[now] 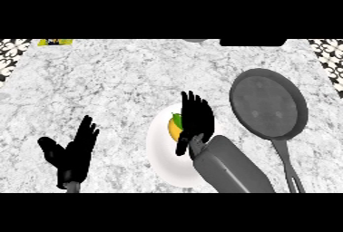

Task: Pick the lemon from the plate and place it in the pan

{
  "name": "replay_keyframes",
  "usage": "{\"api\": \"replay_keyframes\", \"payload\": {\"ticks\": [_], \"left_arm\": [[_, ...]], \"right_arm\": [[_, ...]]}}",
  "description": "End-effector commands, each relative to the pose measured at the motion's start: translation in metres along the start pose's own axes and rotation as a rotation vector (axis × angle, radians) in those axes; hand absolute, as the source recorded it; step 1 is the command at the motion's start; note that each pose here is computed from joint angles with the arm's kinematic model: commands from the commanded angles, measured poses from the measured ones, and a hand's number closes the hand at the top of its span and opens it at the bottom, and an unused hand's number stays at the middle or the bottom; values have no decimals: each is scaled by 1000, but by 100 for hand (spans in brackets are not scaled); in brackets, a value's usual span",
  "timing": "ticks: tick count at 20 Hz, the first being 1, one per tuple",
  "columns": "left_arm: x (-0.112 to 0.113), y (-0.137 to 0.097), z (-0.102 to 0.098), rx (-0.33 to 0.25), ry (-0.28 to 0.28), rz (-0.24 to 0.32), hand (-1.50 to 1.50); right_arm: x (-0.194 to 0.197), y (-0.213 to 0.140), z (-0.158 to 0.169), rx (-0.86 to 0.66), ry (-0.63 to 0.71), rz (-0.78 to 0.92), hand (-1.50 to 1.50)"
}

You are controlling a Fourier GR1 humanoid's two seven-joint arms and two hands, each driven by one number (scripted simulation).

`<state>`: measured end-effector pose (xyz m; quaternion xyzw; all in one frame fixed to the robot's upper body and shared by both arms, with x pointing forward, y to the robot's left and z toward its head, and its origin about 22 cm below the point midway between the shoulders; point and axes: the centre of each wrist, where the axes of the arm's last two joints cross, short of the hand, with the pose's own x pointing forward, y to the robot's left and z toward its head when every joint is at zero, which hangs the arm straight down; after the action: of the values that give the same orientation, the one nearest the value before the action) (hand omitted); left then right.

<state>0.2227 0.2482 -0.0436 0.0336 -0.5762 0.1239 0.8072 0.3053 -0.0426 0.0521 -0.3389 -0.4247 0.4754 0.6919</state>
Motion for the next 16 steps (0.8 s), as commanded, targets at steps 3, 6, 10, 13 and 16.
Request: {"api": "replay_keyframes", "payload": {"ticks": [3, 6, 10, 13, 16], "left_arm": [[-9, -1, 12, -3, -1, -8, 0], [-11, 0, -6, 7, -5, 6, 0], [-9, 1, 13, -27, -9, -6, 0], [4, 13, -6, -2, 4, -5, 0], [-2, 2, 2, -4, -8, 2, 0]], "right_arm": [[-8, 22, 3, -40, -28, -50, -150], [-21, 29, -9, -64, -32, -30, -150], [-7, 19, -12, -113, -21, -37, -150], [-26, 34, -34, -83, 17, -11, -150], [-24, 30, -30, -67, -10, -25, -150]]}}
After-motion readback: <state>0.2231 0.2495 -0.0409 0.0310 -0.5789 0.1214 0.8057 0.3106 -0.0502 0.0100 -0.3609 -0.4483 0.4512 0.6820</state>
